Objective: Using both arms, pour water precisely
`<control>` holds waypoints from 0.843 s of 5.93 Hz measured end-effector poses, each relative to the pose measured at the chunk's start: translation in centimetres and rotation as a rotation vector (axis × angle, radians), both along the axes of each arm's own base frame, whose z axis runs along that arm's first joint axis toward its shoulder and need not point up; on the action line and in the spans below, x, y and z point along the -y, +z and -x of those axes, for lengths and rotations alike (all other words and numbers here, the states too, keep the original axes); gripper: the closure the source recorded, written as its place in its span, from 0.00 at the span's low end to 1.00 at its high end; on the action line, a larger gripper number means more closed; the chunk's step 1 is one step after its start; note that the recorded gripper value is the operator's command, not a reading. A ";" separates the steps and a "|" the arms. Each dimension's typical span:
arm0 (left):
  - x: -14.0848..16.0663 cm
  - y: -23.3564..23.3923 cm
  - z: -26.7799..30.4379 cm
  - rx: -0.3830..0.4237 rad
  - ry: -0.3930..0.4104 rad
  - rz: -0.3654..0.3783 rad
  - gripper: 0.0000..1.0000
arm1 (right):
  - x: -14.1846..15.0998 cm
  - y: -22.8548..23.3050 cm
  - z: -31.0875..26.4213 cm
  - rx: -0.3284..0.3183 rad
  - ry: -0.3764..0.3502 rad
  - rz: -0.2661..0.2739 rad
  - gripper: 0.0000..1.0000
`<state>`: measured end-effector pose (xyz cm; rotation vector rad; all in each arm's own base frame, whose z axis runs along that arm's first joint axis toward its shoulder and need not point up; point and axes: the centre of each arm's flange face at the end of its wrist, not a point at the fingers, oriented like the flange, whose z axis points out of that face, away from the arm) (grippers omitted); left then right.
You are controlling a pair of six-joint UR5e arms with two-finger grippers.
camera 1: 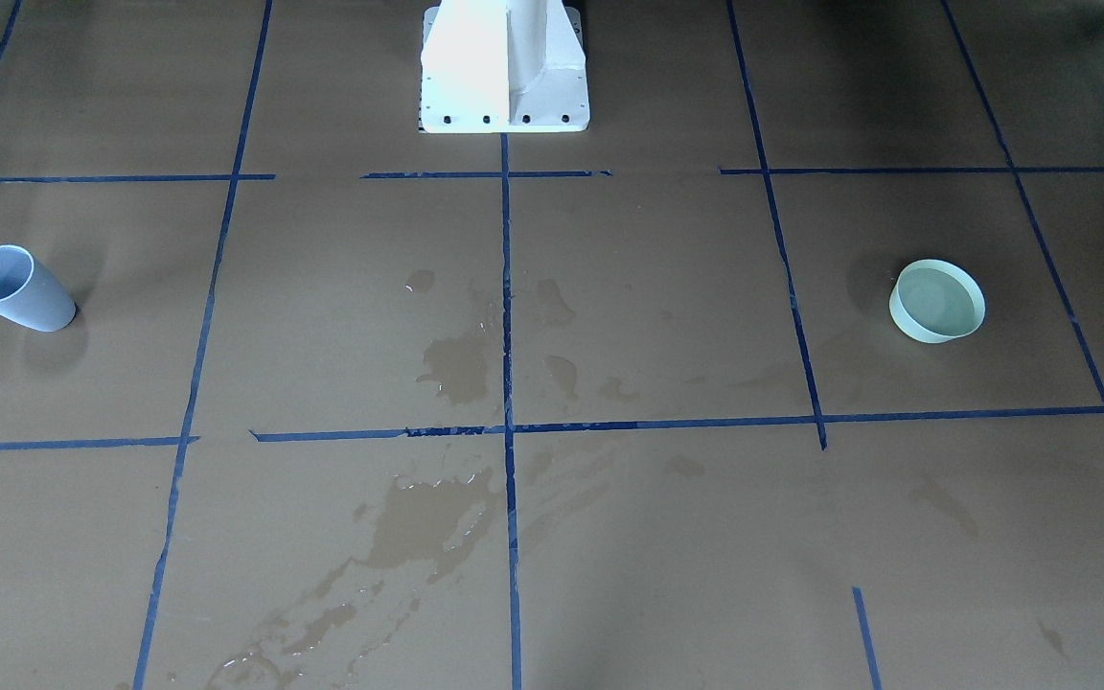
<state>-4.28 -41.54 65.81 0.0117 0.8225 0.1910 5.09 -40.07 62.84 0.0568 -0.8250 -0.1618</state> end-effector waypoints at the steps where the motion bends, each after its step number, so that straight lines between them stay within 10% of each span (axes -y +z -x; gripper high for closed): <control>1: -0.1 -1.2 -0.1 -0.020 -0.002 -0.017 0.00 | -0.1 0.2 0.1 -0.001 -0.003 0.004 0.00; 5: -0.6 -1.9 -0.1 -0.017 -0.001 -0.019 0.00 | 0.0 0.3 0.4 -0.004 -0.011 -0.002 0.00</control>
